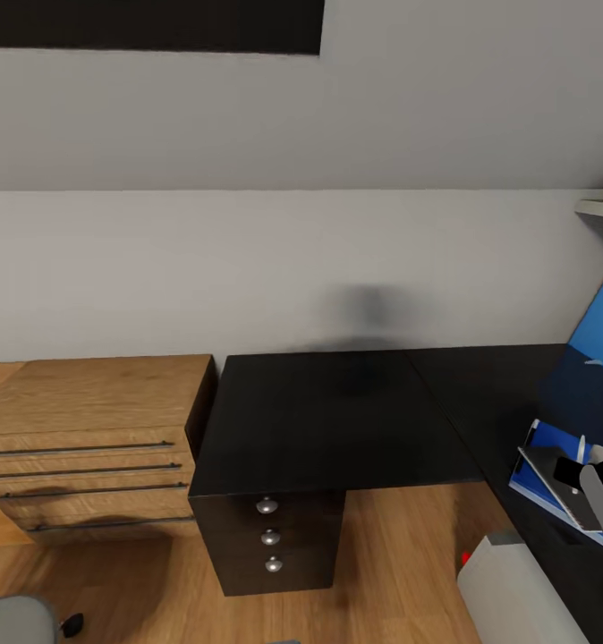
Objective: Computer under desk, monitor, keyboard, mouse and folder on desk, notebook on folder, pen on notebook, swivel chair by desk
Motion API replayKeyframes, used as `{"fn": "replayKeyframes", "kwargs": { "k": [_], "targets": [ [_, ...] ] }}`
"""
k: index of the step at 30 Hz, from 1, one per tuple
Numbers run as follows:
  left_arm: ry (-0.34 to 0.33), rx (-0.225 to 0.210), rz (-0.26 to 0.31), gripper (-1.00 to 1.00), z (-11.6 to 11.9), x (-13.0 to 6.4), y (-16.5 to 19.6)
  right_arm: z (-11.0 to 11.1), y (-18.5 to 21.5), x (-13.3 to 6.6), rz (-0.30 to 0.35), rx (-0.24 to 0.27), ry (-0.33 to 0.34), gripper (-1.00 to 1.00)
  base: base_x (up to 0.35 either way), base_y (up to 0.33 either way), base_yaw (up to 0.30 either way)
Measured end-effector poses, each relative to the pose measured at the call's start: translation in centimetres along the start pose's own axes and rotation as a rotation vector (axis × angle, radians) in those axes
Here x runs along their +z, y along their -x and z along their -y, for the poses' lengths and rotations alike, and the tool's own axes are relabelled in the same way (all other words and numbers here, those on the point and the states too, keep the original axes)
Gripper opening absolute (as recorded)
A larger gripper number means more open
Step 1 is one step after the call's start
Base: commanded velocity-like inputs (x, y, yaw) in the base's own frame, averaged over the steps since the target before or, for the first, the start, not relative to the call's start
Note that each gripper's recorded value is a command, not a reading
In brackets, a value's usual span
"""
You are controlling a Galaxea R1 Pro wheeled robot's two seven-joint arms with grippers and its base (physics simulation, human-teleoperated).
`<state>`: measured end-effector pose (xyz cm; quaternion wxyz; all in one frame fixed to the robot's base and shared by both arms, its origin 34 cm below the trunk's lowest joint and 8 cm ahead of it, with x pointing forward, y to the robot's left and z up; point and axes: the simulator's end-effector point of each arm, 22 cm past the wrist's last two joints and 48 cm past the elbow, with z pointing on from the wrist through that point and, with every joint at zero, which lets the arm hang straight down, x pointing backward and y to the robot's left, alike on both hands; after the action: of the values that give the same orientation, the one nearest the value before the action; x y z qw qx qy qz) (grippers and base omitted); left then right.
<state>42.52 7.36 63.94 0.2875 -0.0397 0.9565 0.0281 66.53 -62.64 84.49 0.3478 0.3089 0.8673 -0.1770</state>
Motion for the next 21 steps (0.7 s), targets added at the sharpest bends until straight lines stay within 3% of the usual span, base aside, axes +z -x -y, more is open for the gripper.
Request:
{"fn": "replayKeyframes", "kwargs": {
  "k": [8,21],
  "targets": [
    [-0.005,0.005,0.0,1.0,0.2,-0.1,0.0,0.8,0.7,1.1,0.02,0.033,-0.023,-1.0,0.029,-0.049,0.0],
    [-0.005,0.006,0.0,1.0,0.2,-0.1,-0.1,0.9,0.7,1.2,0.019,0.032,-0.03,-1.0,0.042,-0.05,0.0]
  ]
}}
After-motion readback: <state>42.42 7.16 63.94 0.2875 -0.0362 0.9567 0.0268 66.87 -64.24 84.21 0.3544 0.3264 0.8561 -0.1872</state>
